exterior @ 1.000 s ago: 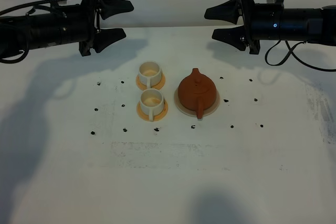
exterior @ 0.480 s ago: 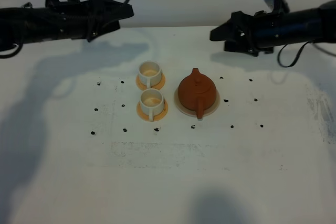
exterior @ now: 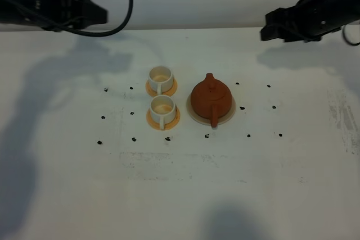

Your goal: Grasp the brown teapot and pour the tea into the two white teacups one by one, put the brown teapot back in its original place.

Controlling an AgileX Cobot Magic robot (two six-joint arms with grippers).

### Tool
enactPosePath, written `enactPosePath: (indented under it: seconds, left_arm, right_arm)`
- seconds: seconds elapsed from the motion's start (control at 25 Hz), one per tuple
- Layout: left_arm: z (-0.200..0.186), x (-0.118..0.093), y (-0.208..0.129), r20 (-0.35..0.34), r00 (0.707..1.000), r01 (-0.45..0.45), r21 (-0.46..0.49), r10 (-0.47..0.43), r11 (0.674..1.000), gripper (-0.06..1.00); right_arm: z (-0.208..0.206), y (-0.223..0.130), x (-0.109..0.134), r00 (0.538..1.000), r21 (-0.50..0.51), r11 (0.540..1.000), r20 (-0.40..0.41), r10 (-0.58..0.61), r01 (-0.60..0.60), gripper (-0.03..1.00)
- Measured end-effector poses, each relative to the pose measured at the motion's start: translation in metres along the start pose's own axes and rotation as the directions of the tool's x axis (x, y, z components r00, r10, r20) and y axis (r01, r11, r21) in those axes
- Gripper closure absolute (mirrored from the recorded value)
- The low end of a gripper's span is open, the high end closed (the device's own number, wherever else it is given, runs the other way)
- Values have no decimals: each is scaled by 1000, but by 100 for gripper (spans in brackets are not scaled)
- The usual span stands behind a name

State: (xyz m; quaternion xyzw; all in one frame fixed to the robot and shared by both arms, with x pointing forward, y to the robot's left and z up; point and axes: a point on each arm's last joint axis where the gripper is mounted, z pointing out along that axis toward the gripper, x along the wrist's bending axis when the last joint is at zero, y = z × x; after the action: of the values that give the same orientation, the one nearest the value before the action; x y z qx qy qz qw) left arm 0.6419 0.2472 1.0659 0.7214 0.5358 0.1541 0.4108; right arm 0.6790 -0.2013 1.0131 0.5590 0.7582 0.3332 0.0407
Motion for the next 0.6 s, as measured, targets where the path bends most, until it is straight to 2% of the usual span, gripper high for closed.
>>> enactPosePath:
  seconds: [0.12, 0.28, 0.44, 0.6]
  left_arm:
    - [-26, -2, 4, -98, 993, -63, 43, 67, 997, 40]
    - [-61, -10, 8, -184, 979, -79, 80, 92, 994, 41]
    - [-99, -23, 12, -212, 972, -90, 72, 104, 993, 42]
    - [-133, -38, 15, -214, 971, -101, 37, 106, 994, 42]
  right_arm:
    - [-9, 2, 4, 995, 3, 999, 90, -51, 51, 40]
    - [-17, 3, 17, 975, 25, 992, 182, -125, 122, 40]
    - [-20, 4, 34, 956, 36, 984, 231, -180, 177, 40]
    - [-27, 7, 50, 945, 8, 975, 241, -219, 224, 40]
